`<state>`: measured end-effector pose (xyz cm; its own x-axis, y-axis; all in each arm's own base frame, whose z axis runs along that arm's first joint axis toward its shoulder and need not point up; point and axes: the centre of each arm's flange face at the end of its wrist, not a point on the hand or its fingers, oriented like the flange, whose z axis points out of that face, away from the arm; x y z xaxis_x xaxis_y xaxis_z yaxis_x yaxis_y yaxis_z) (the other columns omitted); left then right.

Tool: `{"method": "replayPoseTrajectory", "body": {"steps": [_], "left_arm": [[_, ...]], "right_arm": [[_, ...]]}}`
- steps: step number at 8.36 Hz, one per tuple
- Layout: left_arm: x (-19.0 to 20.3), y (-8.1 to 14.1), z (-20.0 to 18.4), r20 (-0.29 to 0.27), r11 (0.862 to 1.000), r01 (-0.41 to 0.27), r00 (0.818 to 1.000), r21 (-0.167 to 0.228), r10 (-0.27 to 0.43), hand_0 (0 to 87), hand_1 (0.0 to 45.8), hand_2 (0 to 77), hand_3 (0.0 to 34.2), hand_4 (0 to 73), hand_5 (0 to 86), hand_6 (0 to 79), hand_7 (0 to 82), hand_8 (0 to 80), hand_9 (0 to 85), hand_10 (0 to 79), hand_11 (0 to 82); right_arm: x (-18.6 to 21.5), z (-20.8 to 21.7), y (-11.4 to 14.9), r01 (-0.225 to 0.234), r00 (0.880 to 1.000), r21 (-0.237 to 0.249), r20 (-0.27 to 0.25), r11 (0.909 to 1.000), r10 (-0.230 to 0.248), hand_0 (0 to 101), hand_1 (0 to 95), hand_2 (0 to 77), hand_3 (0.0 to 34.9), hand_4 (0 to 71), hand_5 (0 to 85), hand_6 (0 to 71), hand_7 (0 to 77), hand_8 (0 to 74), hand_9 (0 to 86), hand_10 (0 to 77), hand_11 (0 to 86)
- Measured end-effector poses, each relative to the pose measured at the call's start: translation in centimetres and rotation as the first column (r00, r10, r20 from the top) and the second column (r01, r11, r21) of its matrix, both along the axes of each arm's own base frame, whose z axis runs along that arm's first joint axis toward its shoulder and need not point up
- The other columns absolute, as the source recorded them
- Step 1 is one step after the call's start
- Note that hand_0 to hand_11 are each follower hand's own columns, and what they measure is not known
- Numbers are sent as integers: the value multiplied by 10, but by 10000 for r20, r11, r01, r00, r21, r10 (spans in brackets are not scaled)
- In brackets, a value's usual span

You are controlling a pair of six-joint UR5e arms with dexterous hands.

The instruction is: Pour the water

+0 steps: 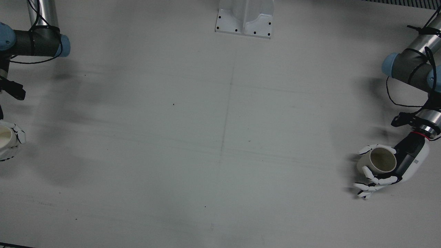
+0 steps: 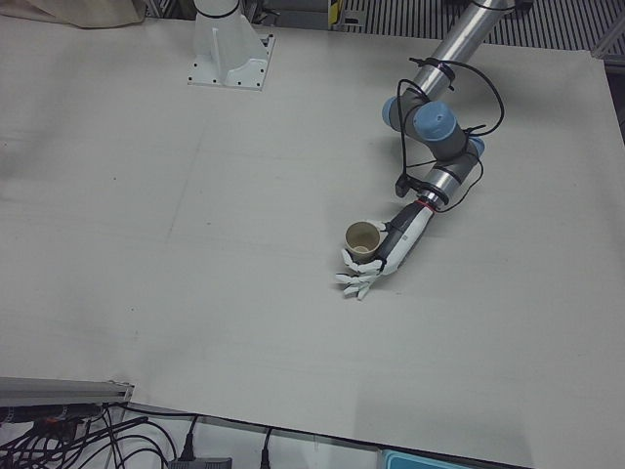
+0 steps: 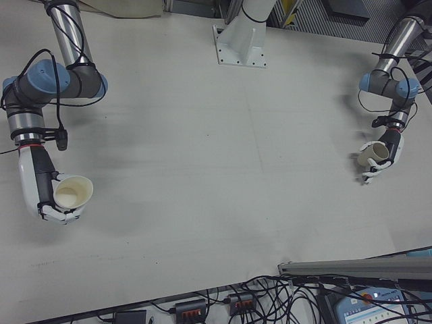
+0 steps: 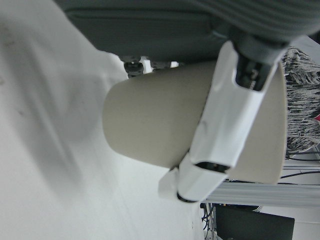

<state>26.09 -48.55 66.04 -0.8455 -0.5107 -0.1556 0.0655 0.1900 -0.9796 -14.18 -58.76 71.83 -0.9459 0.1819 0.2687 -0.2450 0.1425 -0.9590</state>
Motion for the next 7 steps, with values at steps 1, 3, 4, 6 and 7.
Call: {"method": "replayPoseTrajectory", "body": {"steps": [1, 3, 4, 6, 7], "left_arm": [[1, 1, -27, -53, 10000, -87, 9999, 11, 87, 804, 305, 305, 0, 464, 436, 262, 262, 136, 142, 87, 0], [8, 4, -100, 16, 9982, -589, 9983, 79, 589, 807, 305, 305, 0, 464, 436, 295, 251, 120, 120, 93, 153], [24, -3, -140, 127, 9956, -911, 9958, 239, 908, 808, 305, 305, 0, 464, 436, 305, 256, 120, 120, 93, 153], [76, -12, -223, 427, 9846, -1650, 9857, 583, 1627, 808, 305, 311, 0, 464, 436, 305, 256, 120, 125, 87, 158], [98, -14, -259, 465, 9793, -1903, 9812, 684, 1874, 808, 305, 311, 0, 464, 436, 295, 245, 120, 109, 76, 147]], "right_arm": [[-4, -48, -6, 0, 9999, 236, 127, 9997, -3, 803, 284, 349, 5, 344, 469, 562, 545, 567, 524, 496, 507], [-11, -168, -21, -88, 9997, 968, 245, 9953, 65, 803, 284, 349, 8, 344, 469, 573, 545, 578, 524, 513, 507], [-13, -254, -28, -240, 9997, 1708, -38, 9850, 250, 802, 229, 420, 3, 344, 469, 573, 545, 584, 524, 513, 507], [-10, -441, -20, -775, 9857, 3361, -1154, 9386, 1227, 799, 224, 431, 0, 344, 469, 595, 545, 611, 524, 513, 507], [-26, -503, -7, -747, 9675, 4106, -1909, 9087, 1658, 799, 224, 431, 0, 344, 469, 595, 545, 611, 524, 513, 507]]}}
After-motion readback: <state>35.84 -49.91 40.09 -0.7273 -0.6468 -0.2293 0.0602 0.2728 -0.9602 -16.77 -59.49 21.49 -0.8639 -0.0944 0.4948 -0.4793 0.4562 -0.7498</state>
